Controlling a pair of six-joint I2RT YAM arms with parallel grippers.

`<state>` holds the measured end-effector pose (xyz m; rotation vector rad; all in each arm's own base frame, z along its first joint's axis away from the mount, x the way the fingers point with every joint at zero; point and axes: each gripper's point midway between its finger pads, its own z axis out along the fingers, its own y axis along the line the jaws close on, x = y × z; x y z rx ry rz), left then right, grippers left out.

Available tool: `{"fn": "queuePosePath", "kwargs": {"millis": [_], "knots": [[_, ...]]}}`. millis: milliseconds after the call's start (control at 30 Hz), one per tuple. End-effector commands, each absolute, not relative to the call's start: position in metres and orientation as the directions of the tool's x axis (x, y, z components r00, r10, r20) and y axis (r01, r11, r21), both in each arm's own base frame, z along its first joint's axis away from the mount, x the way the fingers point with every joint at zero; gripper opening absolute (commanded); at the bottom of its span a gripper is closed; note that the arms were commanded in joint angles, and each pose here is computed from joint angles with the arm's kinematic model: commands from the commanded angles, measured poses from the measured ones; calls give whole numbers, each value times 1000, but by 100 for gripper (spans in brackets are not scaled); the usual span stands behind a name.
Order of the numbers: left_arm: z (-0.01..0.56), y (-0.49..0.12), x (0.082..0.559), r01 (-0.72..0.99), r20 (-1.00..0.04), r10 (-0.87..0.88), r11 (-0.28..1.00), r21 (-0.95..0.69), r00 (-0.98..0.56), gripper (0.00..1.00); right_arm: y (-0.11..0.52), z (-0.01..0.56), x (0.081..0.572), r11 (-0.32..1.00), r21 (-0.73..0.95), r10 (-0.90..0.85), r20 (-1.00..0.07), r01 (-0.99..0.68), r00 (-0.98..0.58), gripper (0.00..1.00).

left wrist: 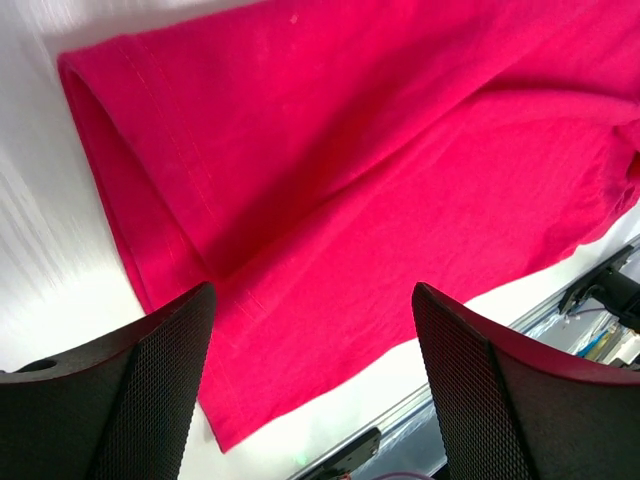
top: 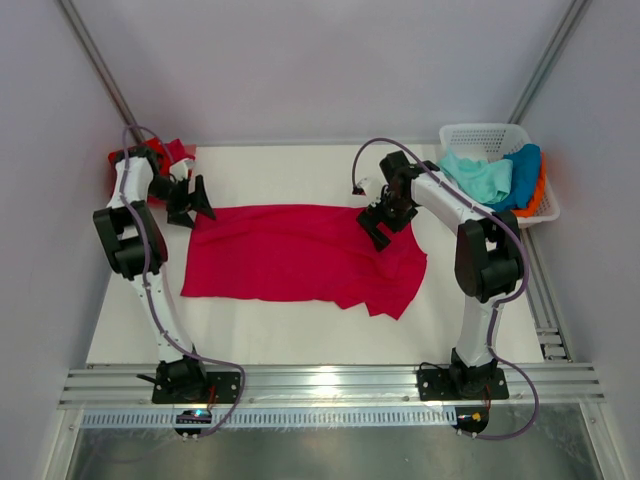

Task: Fold and stack the t-shirts
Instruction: Fold the tshirt

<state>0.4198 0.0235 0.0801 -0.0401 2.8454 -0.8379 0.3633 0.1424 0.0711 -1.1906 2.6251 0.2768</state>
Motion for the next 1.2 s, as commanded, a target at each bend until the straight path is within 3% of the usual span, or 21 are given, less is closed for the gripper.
{"fn": "queuePosePath", "kwargs": {"millis": [0, 367, 467, 533, 600, 867, 900, 967, 1000, 1167], "knots": [[74, 27, 432, 33, -170, -77, 824, -566, -983, 80, 143, 87, 370, 644, 41, -710, -341, -764, -616, 100], [51, 40, 458, 44, -211, -80, 848, -527, -974, 80, 140, 92, 374, 644, 17, -717, -336, -765, -611, 99], [47, 40, 460, 43, -213, -85, 845, -534, -973, 69, 141, 91, 375, 644, 17, -717, -335, -765, -611, 99], [46, 38, 462, 43, -215, -89, 839, -542, -973, 46, 141, 89, 376, 644, 19, -718, -330, -765, -613, 99], [46, 39, 464, 38, -219, -97, 840, -541, -971, 0, 140, 85, 375, 641, 19, -722, -322, -767, -612, 99], [52, 43, 471, 44, -243, -99, 851, -524, -965, 0, 133, 77, 370, 633, 7, -739, -292, -774, -607, 99], [55, 44, 471, 48, -250, -97, 854, -518, -963, 13, 133, 78, 370, 633, 5, -739, -293, -774, -607, 100], [56, 45, 468, 46, -250, -100, 854, -519, -963, 28, 132, 78, 369, 634, 5, -738, -296, -773, -607, 99], [59, 45, 470, 50, -266, -104, 855, -517, -958, 44, 133, 78, 368, 633, 7, -737, -297, -774, -606, 99], [55, 44, 470, 45, -255, -107, 848, -528, -961, 55, 134, 75, 365, 633, 22, -736, -292, -774, -610, 100]]}}
